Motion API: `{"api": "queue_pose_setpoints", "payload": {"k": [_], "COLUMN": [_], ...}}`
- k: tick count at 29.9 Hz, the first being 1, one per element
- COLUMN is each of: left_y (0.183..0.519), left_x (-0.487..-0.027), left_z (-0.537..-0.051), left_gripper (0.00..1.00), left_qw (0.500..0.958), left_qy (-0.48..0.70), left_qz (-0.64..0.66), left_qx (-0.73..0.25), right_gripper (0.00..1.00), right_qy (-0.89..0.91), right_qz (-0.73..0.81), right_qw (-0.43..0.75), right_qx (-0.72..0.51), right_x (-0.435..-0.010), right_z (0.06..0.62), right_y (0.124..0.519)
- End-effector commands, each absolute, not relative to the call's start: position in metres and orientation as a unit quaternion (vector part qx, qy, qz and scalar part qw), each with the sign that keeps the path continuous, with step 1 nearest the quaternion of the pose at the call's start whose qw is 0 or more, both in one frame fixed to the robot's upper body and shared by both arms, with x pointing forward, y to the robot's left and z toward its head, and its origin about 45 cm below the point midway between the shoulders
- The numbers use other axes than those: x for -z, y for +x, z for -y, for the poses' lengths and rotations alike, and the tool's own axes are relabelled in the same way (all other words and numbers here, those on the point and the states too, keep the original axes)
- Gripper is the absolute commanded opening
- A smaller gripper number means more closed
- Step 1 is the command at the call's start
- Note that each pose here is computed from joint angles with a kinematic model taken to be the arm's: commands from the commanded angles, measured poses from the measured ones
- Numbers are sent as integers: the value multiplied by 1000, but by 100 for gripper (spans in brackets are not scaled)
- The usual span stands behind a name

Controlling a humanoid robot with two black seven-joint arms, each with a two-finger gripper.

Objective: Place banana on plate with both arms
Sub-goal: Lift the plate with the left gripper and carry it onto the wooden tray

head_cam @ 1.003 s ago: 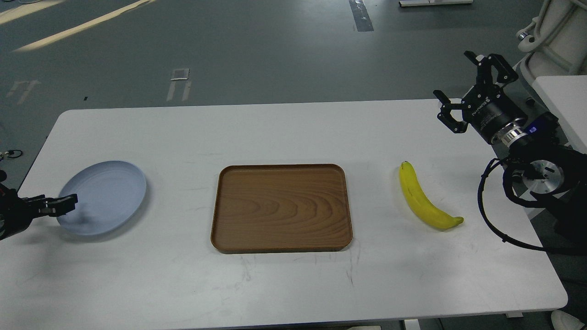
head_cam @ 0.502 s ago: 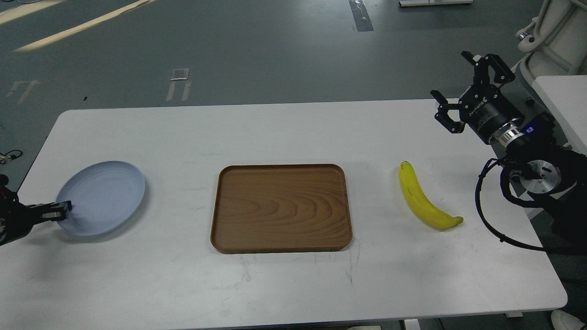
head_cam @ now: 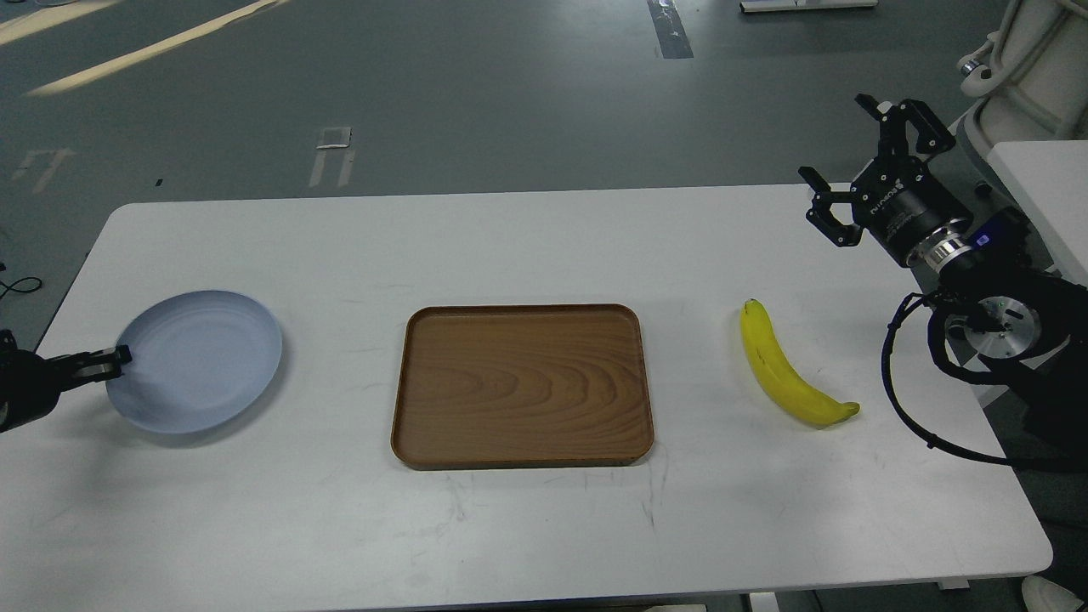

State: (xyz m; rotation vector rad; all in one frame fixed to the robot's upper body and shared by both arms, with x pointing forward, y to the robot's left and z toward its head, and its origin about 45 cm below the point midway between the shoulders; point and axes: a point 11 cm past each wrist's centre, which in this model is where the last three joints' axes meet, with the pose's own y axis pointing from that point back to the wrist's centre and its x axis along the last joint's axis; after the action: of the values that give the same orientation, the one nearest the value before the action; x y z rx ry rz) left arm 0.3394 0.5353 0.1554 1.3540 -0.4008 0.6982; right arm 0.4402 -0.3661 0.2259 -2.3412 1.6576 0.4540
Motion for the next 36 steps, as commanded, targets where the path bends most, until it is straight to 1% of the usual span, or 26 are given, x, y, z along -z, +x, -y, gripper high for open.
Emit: {"api": "queue_pose_setpoints", "payload": {"k": [1,3,6,7,8,10,11,13,14,16,18,19,23,25,27,32,36], "left_y": [358,368,392,402,406,415,415,421,423,431,436,439,440,439,435,428,431], "left_x": [-186,-205,-231,-242,-246,-254,-254,-261,-263,-265,-265,-266,-258,-254,-244,-217,-198], "left_z": [-531,-528,-508,-492,-484,-448,-448,-405,-393,-337,-310,-287,-235,-218,-190,-162,-151], "left_gripper": [0,0,0,0,0,0,0,0,0,0,0,0,0,0,0,0,0], "left_qw": [729,738,749,758,763,786,786,805,808,818,823,826,837,842,848,850,850], "left_qy": [585,571,550,537,531,504,504,483,479,460,448,438,411,402,389,395,405], "left_qz": [142,134,165,184,192,217,217,252,264,306,323,336,353,355,357,348,335], "left_qx": [-326,-333,-330,-321,-315,-285,-284,-235,-219,-158,-135,-116,-76,-64,-40,-5,-9], "right_gripper": [100,100,100,100,100,100,100,100,100,100,100,100,100,100,100,100,100], "right_qy": [-800,-800,-800,-800,-800,-800,-800,-803,-803,-807,-808,-808,-814,-819,-828,-835,-835], "right_qz": [-568,-568,-569,-569,-569,-568,-568,-567,-566,-563,-564,-564,-558,-551,-542,-532,-532], "right_qw": [118,118,117,117,117,118,118,122,124,133,138,143,154,151,137,135,135], "right_qx": [-153,-153,-152,-152,-152,-150,-150,-141,-137,-116,-103,-90,-56,-49,-34,-31,-31], "right_x": [-228,-228,-228,-228,-228,-230,-230,-241,-245,-268,-281,-295,-332,-339,-350,-354,-354], "right_z": [369,369,369,369,369,369,369,369,368,367,368,368,360,353,344,333,333], "right_y": [440,440,440,440,440,441,441,447,449,461,468,475,491,495,500,504,504]}}
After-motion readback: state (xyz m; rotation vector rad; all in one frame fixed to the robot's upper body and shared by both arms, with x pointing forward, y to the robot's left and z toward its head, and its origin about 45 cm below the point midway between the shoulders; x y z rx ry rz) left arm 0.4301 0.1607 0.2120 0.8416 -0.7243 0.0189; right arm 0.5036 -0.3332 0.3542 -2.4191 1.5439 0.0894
